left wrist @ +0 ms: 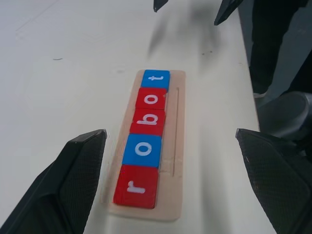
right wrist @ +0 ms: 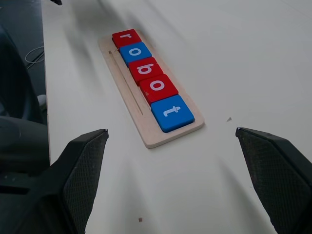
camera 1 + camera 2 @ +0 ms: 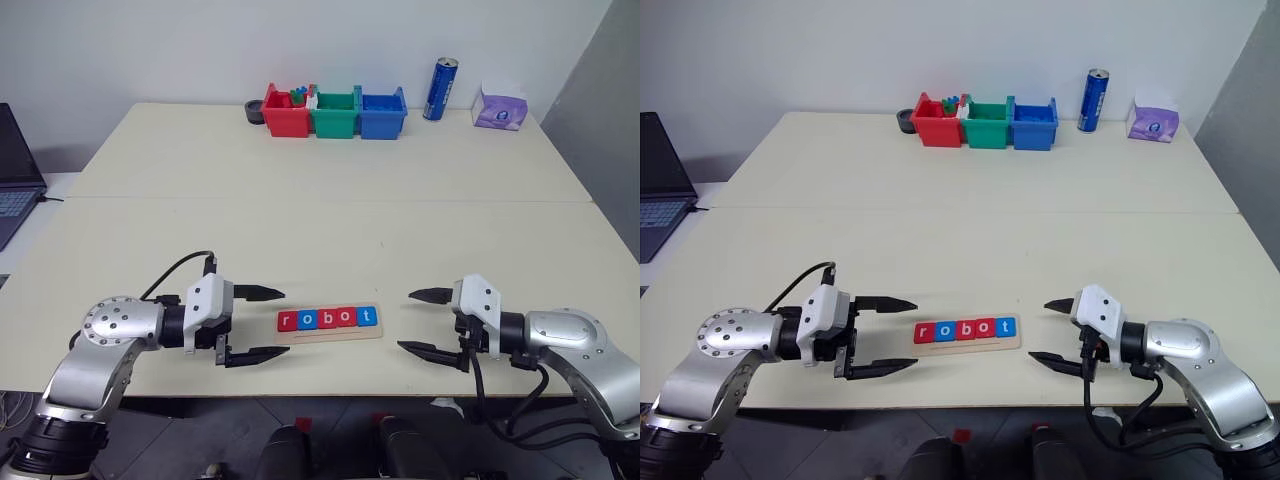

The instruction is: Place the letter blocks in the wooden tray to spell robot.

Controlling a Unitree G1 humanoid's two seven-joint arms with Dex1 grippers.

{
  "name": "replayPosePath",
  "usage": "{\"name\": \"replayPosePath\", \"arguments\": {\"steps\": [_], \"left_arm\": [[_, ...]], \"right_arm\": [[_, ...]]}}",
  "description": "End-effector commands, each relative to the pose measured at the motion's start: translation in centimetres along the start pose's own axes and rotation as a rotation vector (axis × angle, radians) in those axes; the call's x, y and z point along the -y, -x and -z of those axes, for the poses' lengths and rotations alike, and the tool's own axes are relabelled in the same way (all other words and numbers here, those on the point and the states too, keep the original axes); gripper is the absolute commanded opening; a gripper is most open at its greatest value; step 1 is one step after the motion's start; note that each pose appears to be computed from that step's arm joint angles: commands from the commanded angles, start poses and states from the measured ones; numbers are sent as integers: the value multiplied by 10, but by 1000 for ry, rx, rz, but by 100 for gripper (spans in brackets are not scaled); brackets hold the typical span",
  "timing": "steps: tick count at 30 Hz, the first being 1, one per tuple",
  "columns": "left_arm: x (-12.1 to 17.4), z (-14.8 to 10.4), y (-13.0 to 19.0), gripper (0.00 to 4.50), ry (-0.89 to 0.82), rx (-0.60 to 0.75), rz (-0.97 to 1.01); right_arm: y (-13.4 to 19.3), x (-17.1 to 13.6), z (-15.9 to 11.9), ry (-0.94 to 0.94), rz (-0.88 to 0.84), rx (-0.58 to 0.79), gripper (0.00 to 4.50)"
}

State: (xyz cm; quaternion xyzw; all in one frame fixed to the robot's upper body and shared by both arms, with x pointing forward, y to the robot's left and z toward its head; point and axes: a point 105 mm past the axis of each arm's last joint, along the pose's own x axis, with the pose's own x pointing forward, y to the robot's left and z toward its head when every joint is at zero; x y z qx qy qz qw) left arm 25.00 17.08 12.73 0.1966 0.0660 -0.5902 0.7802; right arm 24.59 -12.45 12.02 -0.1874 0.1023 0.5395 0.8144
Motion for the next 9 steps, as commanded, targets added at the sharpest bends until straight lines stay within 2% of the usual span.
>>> {"name": "replayPosePath", "arguments": {"steps": [1, 9], "left_arm": [[-5, -3, 2, 450, 17, -28, -50], [-7, -2, 4, 450, 0, -69, -54]], "right_arm": [[1, 0, -10, 38, -3, 38, 446], [4, -4, -12, 16, -25, 48, 446]]}}
